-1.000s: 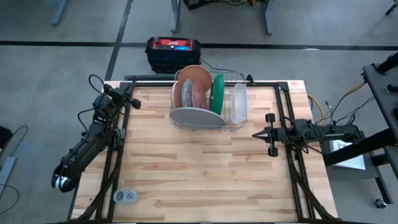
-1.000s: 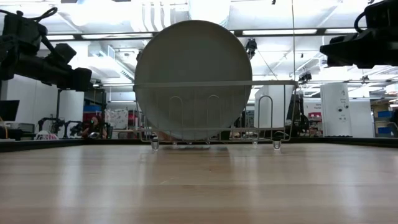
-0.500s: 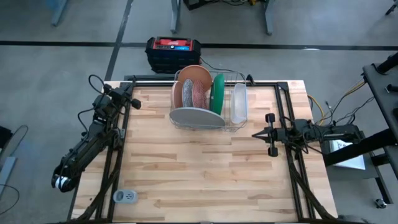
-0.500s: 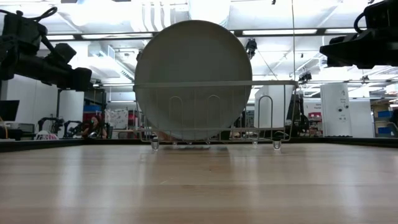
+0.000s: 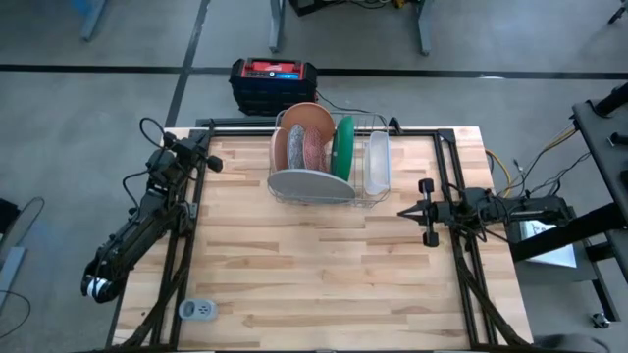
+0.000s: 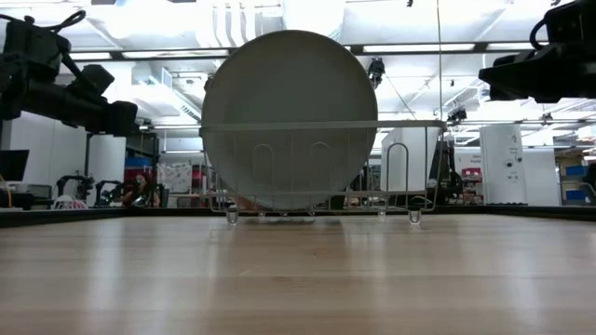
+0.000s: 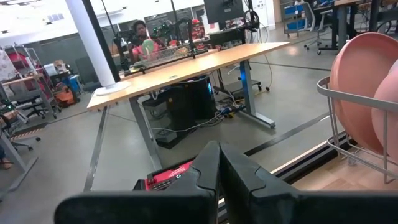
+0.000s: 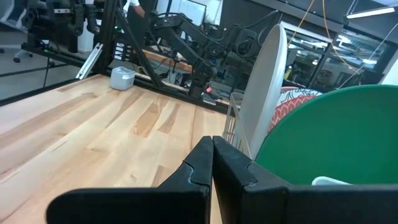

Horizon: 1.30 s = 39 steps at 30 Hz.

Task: Sort dishes
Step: Return to Home Position

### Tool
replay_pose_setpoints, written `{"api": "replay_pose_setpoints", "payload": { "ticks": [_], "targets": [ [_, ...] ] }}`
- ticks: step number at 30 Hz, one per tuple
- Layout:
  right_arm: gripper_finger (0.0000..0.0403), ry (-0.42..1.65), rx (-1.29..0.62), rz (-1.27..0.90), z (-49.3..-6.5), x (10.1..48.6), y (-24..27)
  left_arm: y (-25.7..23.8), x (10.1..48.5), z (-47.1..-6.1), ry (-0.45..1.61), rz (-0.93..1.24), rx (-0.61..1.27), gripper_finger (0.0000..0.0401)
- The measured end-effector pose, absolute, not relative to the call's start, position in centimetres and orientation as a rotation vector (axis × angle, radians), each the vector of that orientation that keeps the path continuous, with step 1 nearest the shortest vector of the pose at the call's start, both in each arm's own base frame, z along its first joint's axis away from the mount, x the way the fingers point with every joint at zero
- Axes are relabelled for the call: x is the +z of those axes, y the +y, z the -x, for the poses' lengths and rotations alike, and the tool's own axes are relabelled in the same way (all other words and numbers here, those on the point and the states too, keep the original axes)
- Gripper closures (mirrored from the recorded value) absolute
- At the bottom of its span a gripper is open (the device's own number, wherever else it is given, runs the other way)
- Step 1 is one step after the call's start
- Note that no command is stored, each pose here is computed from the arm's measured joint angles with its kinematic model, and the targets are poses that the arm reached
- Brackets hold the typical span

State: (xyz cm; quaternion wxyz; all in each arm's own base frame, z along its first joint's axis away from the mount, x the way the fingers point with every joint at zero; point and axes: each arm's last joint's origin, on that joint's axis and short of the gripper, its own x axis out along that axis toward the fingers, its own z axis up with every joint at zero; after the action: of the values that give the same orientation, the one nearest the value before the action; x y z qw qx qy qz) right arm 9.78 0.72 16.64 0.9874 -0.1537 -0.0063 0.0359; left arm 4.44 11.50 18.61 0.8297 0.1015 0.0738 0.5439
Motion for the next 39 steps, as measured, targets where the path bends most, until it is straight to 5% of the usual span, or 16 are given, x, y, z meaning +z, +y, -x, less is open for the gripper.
{"api": "replay_pose_setpoints", "payload": {
  "ticks": [39],
  "targets": [
    [0.0403,-0.012,0.072,0.289,-9.78,16.64,0.72,11.5,18.61,-4.44,0.157,-0.215,1.154,0.0401]
  ]
}}
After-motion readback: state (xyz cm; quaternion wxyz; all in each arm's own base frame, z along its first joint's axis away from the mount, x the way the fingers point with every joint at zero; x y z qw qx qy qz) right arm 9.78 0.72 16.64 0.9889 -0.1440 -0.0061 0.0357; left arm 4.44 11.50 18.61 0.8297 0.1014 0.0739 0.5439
